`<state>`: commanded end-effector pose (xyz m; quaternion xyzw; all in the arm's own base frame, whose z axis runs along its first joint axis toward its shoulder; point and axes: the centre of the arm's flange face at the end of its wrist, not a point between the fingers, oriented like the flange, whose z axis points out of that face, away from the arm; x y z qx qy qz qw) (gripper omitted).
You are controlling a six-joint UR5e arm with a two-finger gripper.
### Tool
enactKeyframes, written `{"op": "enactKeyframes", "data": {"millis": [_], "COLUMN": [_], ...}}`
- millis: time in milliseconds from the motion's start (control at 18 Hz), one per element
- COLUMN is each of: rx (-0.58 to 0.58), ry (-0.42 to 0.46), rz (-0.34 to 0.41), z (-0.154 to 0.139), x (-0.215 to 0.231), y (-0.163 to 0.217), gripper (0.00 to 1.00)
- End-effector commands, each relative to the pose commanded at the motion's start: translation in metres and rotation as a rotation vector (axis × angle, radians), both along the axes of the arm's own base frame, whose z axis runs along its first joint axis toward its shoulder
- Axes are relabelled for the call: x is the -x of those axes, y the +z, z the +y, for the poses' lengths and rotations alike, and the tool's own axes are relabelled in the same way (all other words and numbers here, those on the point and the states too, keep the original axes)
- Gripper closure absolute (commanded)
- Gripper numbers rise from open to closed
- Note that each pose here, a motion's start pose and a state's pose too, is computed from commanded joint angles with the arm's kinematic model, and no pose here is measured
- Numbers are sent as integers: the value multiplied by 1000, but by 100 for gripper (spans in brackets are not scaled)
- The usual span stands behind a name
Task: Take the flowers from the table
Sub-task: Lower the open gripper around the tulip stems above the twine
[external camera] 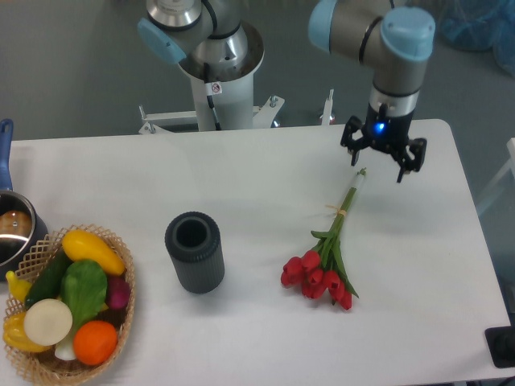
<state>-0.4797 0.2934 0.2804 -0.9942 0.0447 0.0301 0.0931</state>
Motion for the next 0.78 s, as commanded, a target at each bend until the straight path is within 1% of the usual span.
{"op": "enactKeyframes", "data": {"millis": [111,222,278,389,611,778], "rx": [-6,-11,-15,-19,-29,-14], "ry": [-1,0,-4,-21,-16,-38], "rz": [-40,-46,-68,-98,-108,-138], "z": [3,4,6,19,24,36], "x": [5,9,9,5,5,-2], "y": [-21,-25,-35,-50,-53,-70], "gripper": [0,0,0,0,0,0]}}
